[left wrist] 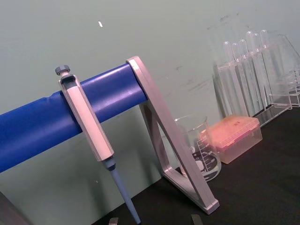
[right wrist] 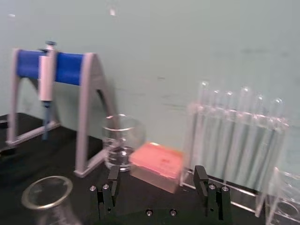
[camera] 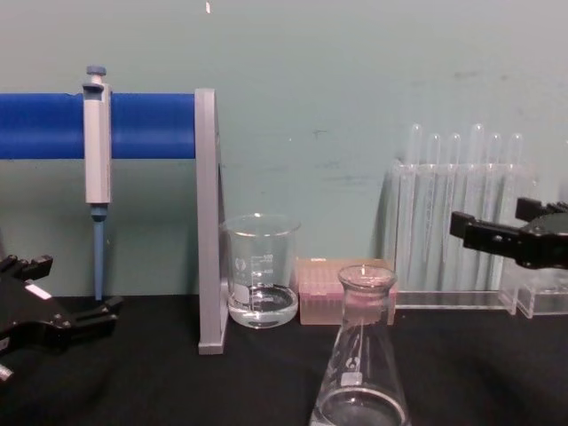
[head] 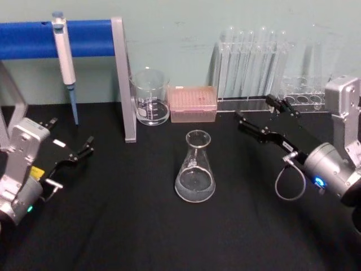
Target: Grasp the erlenmeyer flask with one hand, shake it three times, then place it back.
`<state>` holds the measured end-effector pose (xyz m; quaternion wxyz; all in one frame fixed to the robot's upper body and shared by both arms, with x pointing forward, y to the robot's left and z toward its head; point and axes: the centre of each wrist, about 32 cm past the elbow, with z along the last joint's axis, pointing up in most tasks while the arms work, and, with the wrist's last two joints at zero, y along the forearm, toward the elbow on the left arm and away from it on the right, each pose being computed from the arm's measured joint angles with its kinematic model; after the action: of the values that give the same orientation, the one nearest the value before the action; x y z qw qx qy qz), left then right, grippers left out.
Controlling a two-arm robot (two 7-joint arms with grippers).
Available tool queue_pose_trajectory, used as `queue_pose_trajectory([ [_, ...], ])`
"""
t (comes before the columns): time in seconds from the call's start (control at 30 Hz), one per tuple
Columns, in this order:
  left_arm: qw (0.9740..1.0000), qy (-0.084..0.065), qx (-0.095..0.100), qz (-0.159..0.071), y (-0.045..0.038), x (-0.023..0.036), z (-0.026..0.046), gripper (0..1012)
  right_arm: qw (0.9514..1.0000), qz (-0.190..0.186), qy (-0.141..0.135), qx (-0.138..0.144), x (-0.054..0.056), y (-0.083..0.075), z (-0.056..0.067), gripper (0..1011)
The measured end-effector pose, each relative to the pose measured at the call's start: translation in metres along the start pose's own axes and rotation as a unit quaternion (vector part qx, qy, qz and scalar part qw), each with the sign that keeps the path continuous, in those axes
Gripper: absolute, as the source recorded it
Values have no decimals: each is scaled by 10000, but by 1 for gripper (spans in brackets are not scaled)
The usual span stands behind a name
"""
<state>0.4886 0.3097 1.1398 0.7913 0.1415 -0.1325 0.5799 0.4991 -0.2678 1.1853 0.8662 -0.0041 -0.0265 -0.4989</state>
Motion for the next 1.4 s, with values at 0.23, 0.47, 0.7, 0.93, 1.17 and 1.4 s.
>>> queue_pose_trajectory([
  [0.23, 10000, 0, 0, 0, 0, 0, 0, 1001, 9987, -483, 93, -159, -19, 161, -205, 1000],
  [0.47, 10000, 0, 0, 0, 0, 0, 0, 1001, 9968, -718, 56, -361, -22, 259, -460, 1000],
  [0.7, 10000, 0, 0, 0, 0, 0, 0, 1001, 9955, -762, 3, -562, -37, 297, -674, 1000],
  [0.93, 10000, 0, 0, 0, 0, 0, 0, 1001, 9944, -782, 18, -714, -46, 304, -782, 1000],
  [1.17, 10000, 0, 0, 0, 0, 0, 0, 1001, 9931, -809, 7, -851, -54, 307, -831, 1000],
  [1.4, 10000, 0, 0, 0, 0, 0, 0, 1001, 9929, -814, -2, -871, -51, 305, -834, 1000],
])
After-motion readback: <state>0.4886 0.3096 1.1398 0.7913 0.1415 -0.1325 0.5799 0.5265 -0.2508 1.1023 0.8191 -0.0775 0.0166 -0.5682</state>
